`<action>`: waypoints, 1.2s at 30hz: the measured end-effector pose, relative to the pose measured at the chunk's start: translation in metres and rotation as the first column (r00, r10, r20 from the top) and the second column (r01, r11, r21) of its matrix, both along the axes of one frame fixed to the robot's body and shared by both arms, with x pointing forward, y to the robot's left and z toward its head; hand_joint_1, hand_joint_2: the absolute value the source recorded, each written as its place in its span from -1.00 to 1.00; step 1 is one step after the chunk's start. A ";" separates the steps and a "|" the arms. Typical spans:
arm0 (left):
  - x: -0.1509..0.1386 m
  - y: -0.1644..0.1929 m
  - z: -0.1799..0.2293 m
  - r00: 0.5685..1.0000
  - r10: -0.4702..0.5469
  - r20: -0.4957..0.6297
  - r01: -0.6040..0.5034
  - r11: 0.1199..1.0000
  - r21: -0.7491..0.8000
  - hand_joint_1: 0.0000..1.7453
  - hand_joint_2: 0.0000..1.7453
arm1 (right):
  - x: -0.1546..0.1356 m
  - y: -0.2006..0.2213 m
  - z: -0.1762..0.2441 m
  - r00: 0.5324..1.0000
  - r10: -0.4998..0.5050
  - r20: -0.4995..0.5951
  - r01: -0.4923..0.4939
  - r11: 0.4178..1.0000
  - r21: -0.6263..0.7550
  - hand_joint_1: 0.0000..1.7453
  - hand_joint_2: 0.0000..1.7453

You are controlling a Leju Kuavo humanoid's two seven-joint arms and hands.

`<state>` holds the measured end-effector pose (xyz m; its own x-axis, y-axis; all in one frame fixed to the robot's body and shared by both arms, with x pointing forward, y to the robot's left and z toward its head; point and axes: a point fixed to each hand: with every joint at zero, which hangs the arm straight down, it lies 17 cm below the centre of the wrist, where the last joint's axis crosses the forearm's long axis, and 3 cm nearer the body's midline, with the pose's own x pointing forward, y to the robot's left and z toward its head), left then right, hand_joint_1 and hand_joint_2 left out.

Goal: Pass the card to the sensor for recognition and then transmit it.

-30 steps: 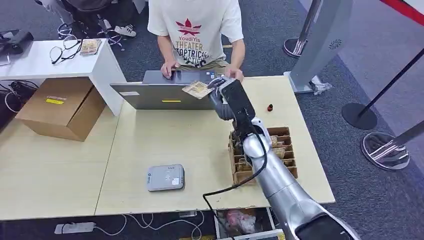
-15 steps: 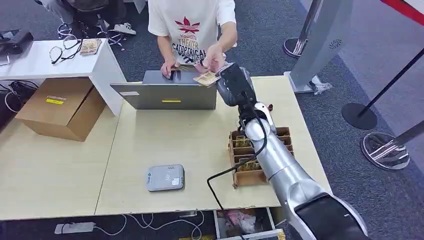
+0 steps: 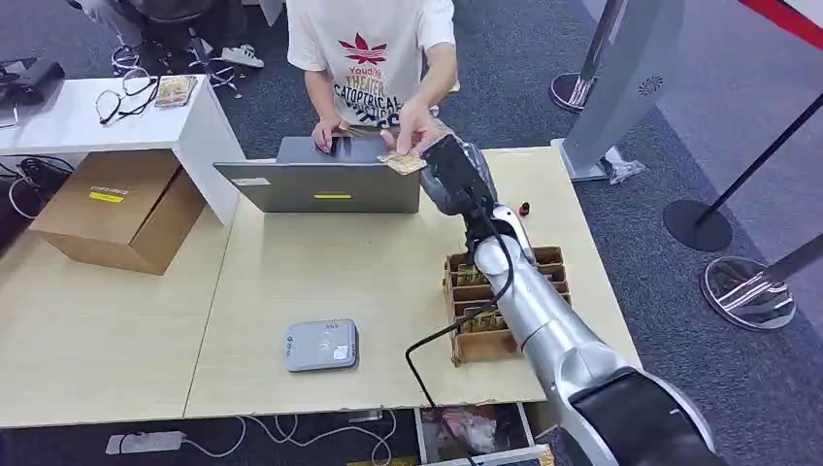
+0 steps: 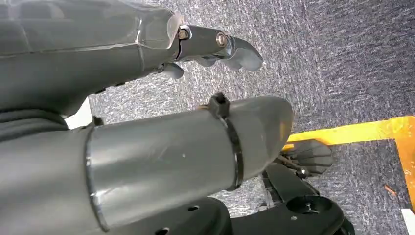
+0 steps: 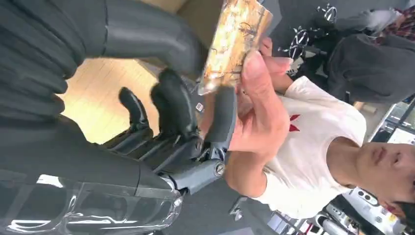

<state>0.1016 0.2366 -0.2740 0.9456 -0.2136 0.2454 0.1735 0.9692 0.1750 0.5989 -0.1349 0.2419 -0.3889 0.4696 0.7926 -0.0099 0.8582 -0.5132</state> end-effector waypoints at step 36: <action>-0.002 -0.001 0.000 1.000 0.011 0.025 -0.011 1.000 -0.002 -1.00 -1.00 | -0.077 -0.102 0.025 0.942 -0.126 0.310 0.187 0.966 -0.177 -0.24 1.00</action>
<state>0.0998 0.2352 -0.2736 0.9414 -0.2030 0.2693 0.1588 0.9713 0.1769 0.5218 -0.2365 0.2671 -0.4984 0.6811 0.5364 0.2938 0.7148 -0.6347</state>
